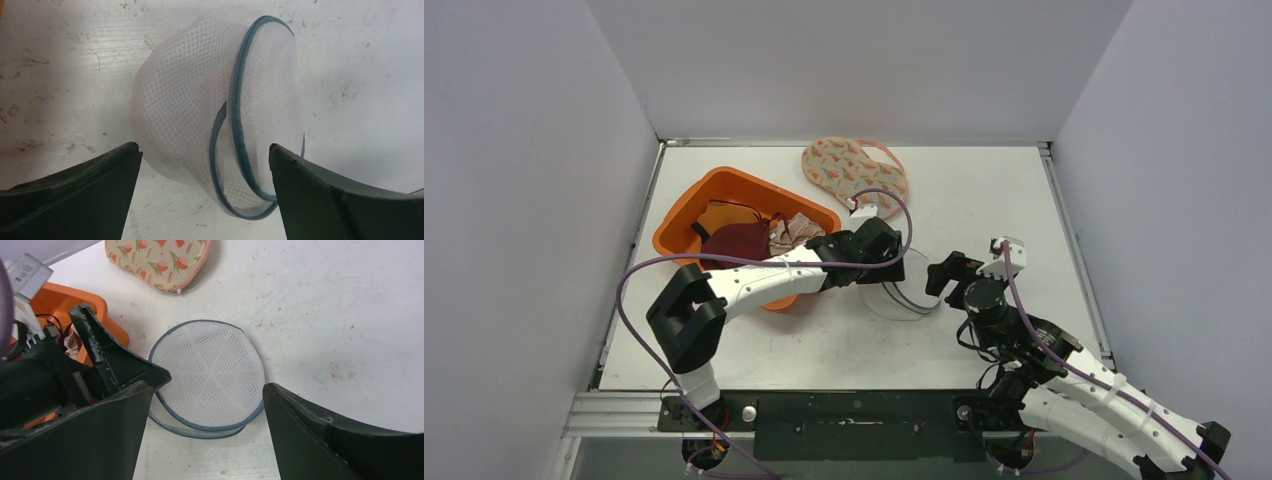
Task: Unzip the laundry bag and remove the bra
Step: Close the laundry bag at the center of the board, then move the bra to the laundry bag.
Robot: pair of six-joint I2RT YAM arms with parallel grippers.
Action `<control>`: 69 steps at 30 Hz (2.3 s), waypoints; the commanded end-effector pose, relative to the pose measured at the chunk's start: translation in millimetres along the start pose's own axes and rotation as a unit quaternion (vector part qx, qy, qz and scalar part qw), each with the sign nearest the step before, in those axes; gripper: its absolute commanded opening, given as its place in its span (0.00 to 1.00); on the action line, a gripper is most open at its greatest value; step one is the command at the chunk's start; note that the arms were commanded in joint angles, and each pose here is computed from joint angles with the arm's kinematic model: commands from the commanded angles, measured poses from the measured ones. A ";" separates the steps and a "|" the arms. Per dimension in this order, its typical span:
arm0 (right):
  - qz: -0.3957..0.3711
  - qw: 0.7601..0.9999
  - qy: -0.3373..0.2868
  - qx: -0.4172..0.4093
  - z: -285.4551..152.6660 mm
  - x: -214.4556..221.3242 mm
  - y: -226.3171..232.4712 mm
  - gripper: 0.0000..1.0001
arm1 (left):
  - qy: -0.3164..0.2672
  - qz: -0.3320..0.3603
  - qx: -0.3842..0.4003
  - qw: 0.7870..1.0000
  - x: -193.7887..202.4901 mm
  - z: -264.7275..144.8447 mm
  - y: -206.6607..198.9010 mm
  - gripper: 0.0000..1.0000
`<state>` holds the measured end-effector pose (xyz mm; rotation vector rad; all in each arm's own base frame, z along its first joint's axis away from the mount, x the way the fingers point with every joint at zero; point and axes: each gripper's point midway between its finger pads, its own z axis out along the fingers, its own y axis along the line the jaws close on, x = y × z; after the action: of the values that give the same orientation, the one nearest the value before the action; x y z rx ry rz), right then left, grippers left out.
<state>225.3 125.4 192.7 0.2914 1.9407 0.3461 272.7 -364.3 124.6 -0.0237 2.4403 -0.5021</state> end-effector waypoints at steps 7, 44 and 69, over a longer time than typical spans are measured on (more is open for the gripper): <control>0.013 1.000 0.000 0.015 -0.4 10.3 -15.4 0.83 | 0.000 0.006 0.013 1.000 -7.8 3.6 -25.8 0.77; 0.014 1.000 0.012 0.012 1.5 22.5 -18.2 0.83 | 0.011 -0.007 0.025 1.000 -4.4 1.0 -38.2 0.57; 0.028 0.998 0.050 -0.041 11.0 37.9 5.7 0.86 | 0.003 -0.098 0.185 0.978 0.2 -10.3 -5.2 0.00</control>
<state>215.5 130.1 155.6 0.2937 2.0251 0.3829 252.6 -360.2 90.5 -0.0580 2.5068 -0.7060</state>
